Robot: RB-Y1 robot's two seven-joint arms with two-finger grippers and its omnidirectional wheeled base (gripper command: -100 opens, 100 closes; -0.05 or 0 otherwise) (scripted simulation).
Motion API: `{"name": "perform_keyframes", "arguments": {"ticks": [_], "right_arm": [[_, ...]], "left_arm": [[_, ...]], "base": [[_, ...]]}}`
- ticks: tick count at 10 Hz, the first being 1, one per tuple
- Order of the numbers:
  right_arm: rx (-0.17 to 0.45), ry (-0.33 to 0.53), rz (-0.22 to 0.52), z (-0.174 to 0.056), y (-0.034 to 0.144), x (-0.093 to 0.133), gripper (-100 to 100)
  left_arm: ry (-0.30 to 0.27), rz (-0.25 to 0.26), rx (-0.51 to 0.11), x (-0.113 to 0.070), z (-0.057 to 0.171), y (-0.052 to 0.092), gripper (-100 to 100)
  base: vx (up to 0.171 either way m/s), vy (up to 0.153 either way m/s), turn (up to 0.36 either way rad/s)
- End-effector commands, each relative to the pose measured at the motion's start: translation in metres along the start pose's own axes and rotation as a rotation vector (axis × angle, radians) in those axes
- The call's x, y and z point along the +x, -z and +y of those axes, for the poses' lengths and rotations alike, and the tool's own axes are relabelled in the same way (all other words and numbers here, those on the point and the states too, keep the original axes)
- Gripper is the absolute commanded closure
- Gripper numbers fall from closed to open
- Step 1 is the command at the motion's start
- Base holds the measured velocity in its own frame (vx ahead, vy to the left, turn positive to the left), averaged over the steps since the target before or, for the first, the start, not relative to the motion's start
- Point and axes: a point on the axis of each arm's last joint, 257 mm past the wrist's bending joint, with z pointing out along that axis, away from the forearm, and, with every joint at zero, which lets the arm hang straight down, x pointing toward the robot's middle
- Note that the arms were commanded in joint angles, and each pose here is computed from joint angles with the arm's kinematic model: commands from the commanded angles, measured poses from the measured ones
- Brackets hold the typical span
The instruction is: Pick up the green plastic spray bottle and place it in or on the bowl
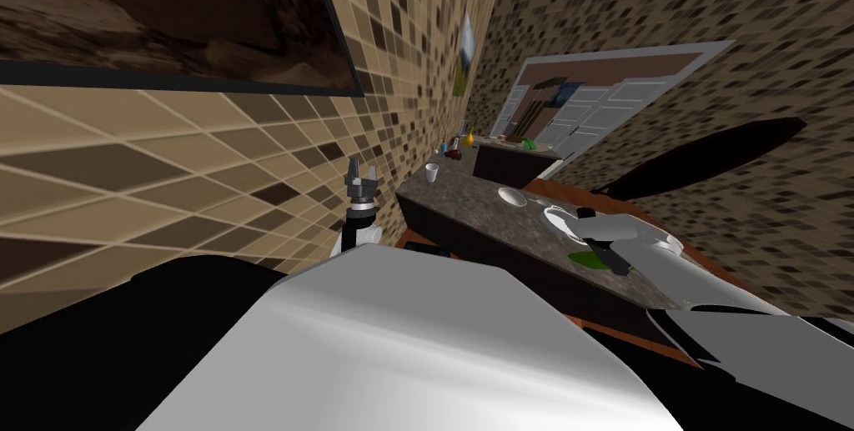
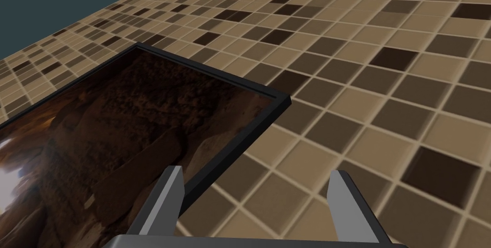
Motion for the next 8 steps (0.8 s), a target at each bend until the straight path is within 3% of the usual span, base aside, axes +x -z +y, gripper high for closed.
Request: {"name": "perform_keyframes", "arguments": {"ticks": [1, 2, 3, 4, 5, 6, 7, 8], "right_arm": [[0.024, -0.013, -0.003, -0.006, -0.003, -0.007, -100], [0.065, -0.035, -0.007, -0.020, -0.007, -0.019, -100], [0.044, -0.026, -0.004, -0.011, -0.005, -0.013, -100], [0.049, -0.027, -0.005, -0.012, -0.005, -0.014, 0], [0.046, -0.023, -0.006, -0.016, -0.014, -0.008, -100], [0.051, -0.026, -0.006, -0.014, -0.011, -0.012, -100], [0.048, -0.025, -0.006, -0.014, -0.012, -0.011, 100], [0.048, -0.025, -0.006, -0.014, -0.012, -0.011, 100]], "left_arm": [[0.000, 0.000, 0.000, 0.000, 0.000, 0.000, 0], [0.000, 0.000, 0.000, 0.000, 0.000, 0.000, 0], [0.000, 0.000, 0.000, 0.000, 0.000, 0.000, 0], [0.000, 0.000, 0.000, 0.000, 0.000, 0.000, 0], [0.000, 0.000, 0.000, 0.000, 0.000, 0.000, 0], [0.000, 0.000, 0.000, 0.000, 0.000, 0.000, 0], [0.000, 0.000, 0.000, 0.000, 0.000, 0.000, 0], [0.000, 0.000, 0.000, 0.000, 0.000, 0.000, 0]], "base": [[0.044, -0.028, 0.002], [0.067, -0.034, -0.002], [0.000, 0.000, 0.000], [0.000, 0.000, 0.000], [-0.009, -0.024, 0.005], [-0.006, -0.015, 0.003], [0.000, 0.000, 0.000], [0.000, 0.000, 0.000]]}}
